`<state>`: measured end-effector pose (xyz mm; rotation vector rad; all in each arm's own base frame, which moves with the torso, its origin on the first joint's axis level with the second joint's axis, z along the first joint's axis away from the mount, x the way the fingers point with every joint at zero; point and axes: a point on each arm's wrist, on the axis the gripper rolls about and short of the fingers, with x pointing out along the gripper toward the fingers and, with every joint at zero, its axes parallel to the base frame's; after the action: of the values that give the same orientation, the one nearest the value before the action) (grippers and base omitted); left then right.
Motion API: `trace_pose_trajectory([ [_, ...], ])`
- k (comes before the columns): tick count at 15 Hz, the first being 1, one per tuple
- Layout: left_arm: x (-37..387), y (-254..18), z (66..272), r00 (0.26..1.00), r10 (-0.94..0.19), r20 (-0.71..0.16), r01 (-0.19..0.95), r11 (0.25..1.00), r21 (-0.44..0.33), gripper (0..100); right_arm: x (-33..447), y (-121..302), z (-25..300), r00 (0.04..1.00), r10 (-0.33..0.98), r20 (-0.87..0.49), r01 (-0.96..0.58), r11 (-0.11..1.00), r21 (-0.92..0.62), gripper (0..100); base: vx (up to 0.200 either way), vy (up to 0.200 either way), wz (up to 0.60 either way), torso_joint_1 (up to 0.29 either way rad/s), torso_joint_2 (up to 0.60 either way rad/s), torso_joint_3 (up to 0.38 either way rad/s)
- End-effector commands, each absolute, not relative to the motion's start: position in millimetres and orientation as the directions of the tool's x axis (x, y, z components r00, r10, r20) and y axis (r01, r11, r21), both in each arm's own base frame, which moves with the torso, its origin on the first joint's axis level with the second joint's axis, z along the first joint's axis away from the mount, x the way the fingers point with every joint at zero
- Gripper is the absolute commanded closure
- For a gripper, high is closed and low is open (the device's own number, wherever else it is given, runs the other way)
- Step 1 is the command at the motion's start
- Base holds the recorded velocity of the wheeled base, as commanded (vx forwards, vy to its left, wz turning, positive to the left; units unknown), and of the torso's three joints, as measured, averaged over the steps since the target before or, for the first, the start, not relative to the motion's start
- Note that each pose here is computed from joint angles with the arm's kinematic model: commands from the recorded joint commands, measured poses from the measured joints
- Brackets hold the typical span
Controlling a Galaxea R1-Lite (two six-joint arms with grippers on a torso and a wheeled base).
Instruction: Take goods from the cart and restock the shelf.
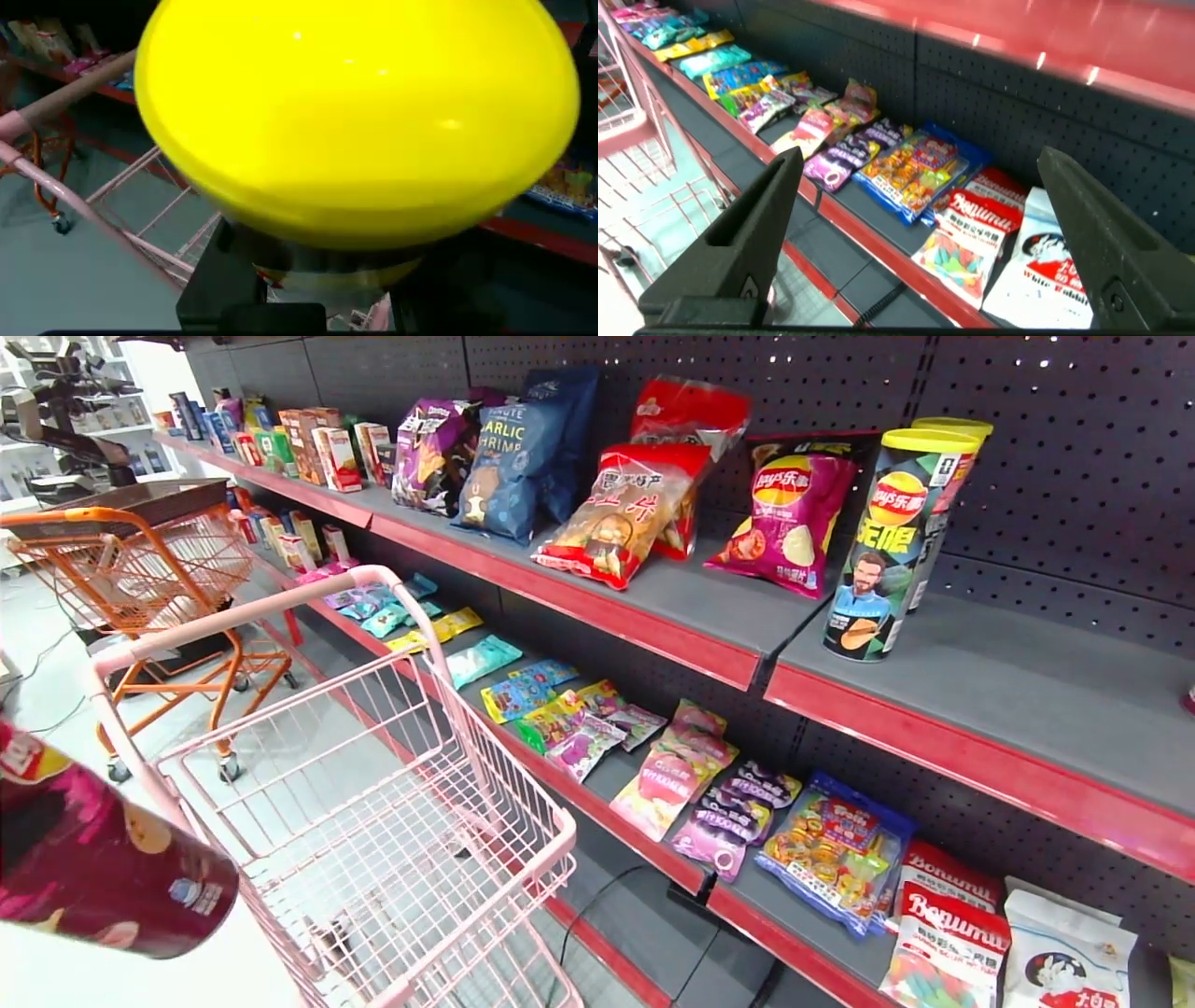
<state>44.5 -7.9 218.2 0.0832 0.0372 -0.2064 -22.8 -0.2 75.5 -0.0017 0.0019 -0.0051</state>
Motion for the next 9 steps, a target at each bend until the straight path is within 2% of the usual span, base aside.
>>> trace_pose_trajectory([
  [1,-2.6,-0.7,208.7,0.978,-0.192,0.087,0.184,0.979,0.087,100,-22.8,-0.2,75.2,1.0,-0.005,-0.003,0.005,1.0,-0.002,0,0.0,0.0,0.0,0.198,-0.53,-0.33],
  [3,-23.2,2.3,202.2,0.976,-0.191,0.109,0.182,0.979,0.087,100,-22.9,-0.2,75.6,1.0,-0.005,-0.002,0.005,1.0,-0.002,0,0.0,0.0,0.0,0.215,-0.57,-0.352],
  [5,-38.1,4.4,193.4,0.977,-0.191,0.093,0.183,0.979,0.088,100,-22.9,-0.2,75.6,1.0,-0.005,-0.002,0.005,1.0,-0.002,0,0.0,0.0,0.0,0.234,-0.59,-0.352],
  [9,-48.4,5.9,187.3,0.974,-0.19,0.121,0.179,0.979,0.092,100,-22.9,-0.2,75.6,1.0,-0.005,-0.002,0.005,1.0,0.0,0,0.0,0.0,0.0,0.226,-0.55,-0.325],
])
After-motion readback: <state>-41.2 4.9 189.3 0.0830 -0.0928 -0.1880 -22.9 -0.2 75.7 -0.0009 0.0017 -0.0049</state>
